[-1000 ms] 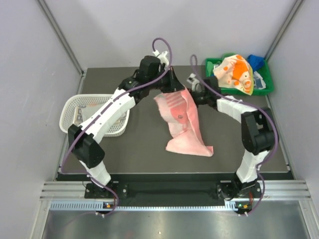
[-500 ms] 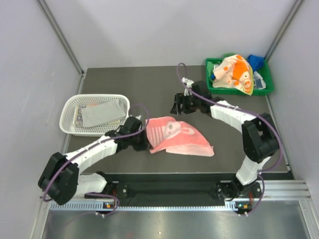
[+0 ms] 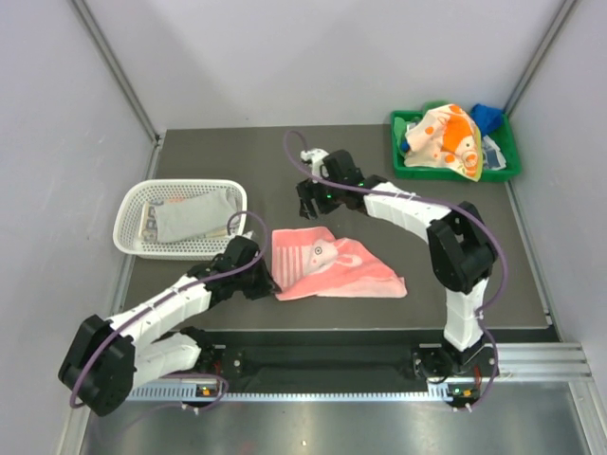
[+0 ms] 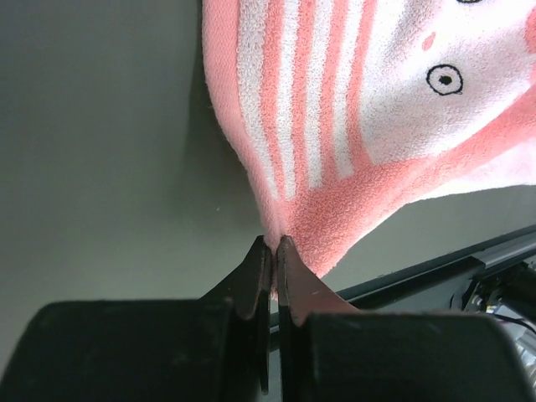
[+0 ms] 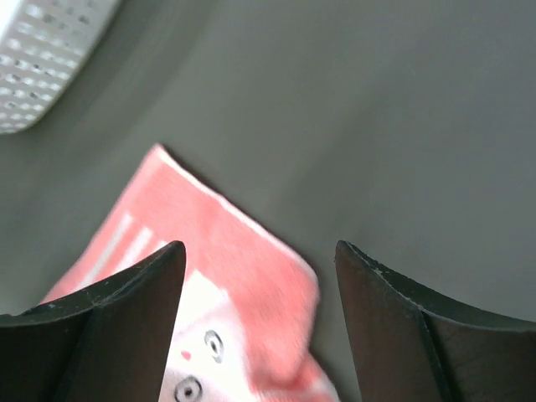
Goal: Fold and stack the towels
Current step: Flatten out the crumpled towel
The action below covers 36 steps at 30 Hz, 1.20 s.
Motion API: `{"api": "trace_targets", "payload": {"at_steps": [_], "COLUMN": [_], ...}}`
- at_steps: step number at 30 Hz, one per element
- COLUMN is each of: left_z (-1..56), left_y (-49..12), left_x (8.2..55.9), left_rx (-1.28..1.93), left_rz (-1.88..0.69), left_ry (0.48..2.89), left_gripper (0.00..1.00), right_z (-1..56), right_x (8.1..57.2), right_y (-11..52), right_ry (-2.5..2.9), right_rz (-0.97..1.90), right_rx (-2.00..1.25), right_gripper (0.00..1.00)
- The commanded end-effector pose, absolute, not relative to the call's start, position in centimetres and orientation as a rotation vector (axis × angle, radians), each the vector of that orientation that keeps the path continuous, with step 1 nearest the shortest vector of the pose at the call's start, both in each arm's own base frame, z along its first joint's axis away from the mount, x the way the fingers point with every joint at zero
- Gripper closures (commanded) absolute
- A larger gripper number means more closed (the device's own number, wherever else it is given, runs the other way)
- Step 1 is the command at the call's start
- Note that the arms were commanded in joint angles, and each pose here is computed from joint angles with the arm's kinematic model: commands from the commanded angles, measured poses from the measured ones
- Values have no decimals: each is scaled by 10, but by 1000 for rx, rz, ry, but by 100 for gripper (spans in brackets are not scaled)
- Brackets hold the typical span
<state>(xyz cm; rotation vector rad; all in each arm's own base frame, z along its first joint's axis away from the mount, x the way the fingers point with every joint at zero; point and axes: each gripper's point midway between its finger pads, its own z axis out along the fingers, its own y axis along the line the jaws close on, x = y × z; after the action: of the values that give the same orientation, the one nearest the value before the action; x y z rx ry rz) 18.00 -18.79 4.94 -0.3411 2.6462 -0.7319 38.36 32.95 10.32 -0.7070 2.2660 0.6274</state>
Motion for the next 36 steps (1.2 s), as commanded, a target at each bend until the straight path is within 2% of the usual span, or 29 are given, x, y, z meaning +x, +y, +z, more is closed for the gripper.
{"api": "trace_targets", "payload": {"at_steps": [1, 6, 17, 26, 28, 31, 34, 36], "left_z": [53, 58, 63, 64, 64, 67, 72, 73], "left_y": [-182, -181, -185, -185, -186, -185, -184, -184], "left_x": [186, 191, 197, 196, 196, 197, 200, 201], "left_rx": [-406, -416, -413, -420, -419, -410, -402, -391], "left_rz": [-716, -711, -737, -753, -755, -751, -742, -731], "left_ry": [2609, 2592, 2571, 2563, 2563, 2556, 2543, 2544], "left_gripper": [100, 100, 100, 100, 100, 100, 100, 100], "right_z": [107, 89, 46, 43, 34, 27, 27, 33], "right_x": [369, 371, 366, 365, 363, 359, 357, 357], "right_y": [380, 404, 424, 433, 433, 429, 422, 416], "right_ry": [2173, 2159, 2188, 2173, 2191, 2208, 2209, 2207], "right_rz": [590, 537, 352, 422, 416, 408, 395, 372], "right_rx": [-936, -1012, -902, -839, -849, -849, -845, -840], "right_gripper": [28, 33, 37, 38, 42, 54, 67, 80]}}
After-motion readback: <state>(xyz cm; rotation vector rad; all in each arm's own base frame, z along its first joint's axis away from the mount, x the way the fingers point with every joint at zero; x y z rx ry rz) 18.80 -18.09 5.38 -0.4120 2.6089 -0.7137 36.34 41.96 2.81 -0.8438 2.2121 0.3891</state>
